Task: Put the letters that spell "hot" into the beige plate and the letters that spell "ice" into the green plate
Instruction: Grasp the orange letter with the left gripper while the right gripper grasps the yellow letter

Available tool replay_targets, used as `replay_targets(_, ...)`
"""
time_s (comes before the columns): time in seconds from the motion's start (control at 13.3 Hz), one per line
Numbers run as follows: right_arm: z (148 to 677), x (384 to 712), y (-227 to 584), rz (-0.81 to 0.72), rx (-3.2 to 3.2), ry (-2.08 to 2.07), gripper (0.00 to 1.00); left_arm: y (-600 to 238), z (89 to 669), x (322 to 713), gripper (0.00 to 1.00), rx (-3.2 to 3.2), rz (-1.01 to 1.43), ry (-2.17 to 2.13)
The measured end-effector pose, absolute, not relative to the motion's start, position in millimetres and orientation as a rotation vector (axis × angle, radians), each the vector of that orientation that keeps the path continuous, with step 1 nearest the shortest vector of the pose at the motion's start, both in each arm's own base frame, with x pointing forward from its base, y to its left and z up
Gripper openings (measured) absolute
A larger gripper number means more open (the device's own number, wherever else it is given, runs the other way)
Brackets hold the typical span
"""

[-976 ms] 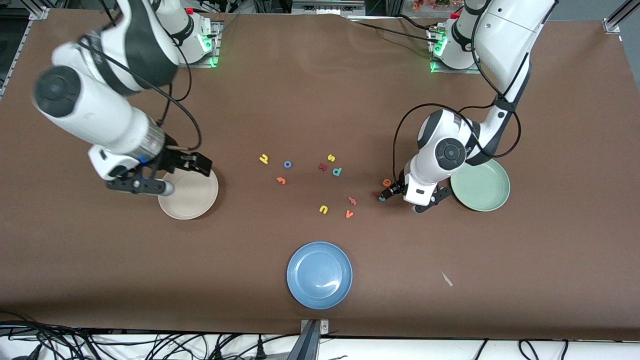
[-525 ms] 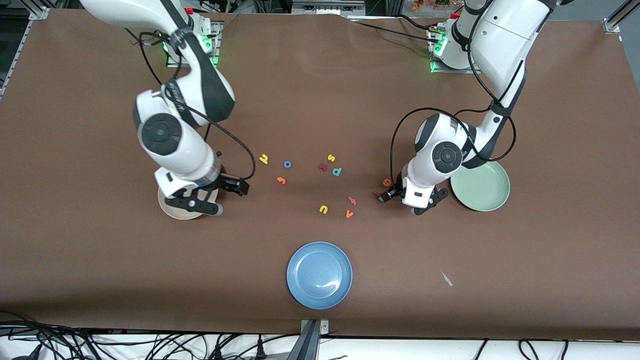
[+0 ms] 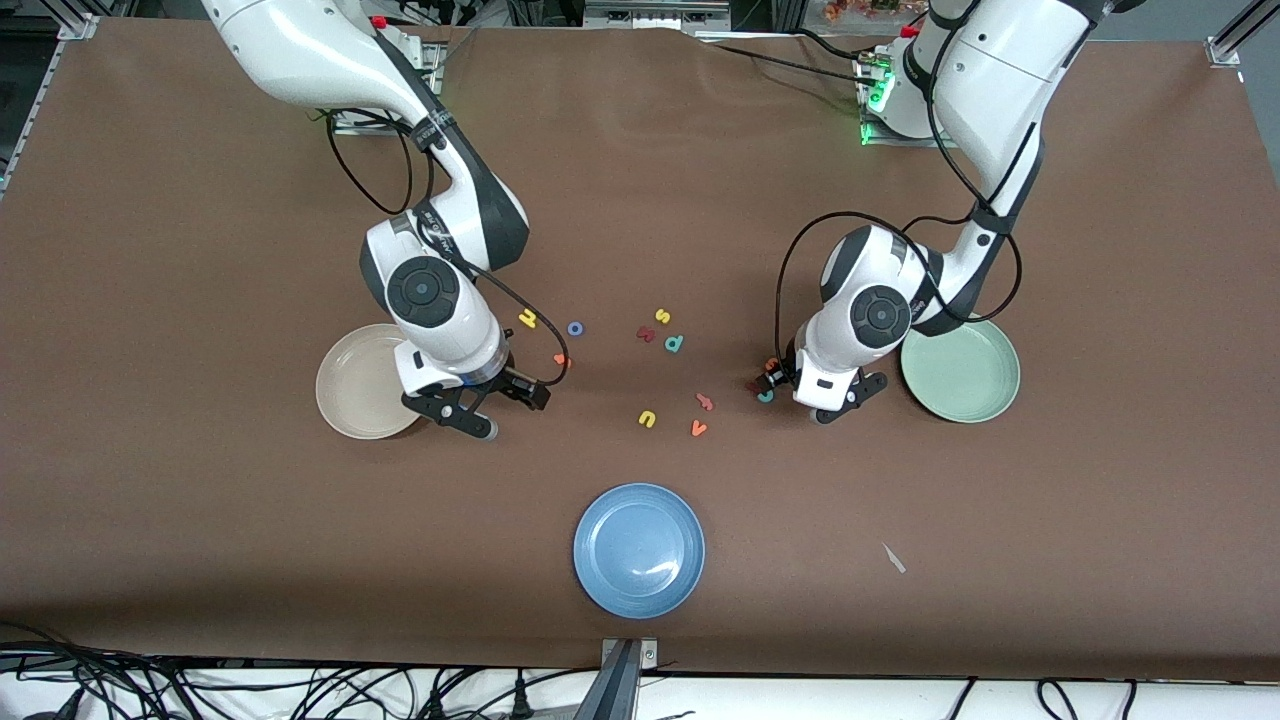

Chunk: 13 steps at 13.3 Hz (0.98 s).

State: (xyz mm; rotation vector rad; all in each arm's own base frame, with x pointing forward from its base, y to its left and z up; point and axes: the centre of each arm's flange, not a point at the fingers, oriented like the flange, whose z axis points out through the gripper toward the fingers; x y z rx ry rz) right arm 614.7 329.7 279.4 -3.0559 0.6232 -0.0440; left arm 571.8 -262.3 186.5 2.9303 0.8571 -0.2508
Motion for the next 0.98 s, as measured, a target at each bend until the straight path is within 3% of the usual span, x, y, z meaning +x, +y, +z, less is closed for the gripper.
replay_targets(0.08,268.9,607.8,329.5,-0.038,-3.052,0.637,1.0,-263.1,186.2,571.1,0.72,2.933,-0.253,0.851)
replay_targets(0.38,239.4,566.3,325.9,-0.028,-3.029,0.654,1.0,-269.3,184.4,567.6,0.7,2.94,-0.259,0.836)
replay_targets(0.45,237.8,556.2,323.3,-0.019,-3.031,0.652,1.0,-269.5,183.3,567.1,0.62,2.941,-0.263,0.835)
replay_targets(0.68,238.9,533.6,314.5,-0.012,-3.038,0.652,1.0,-269.2,175.8,564.8,0.53,2.947,-0.282,0.837)
replay_targets(0.98,217.9,504.3,313.7,-0.01,-3.02,0.661,1.0,-273.2,172.0,561.8,0.49,2.952,-0.292,0.827)
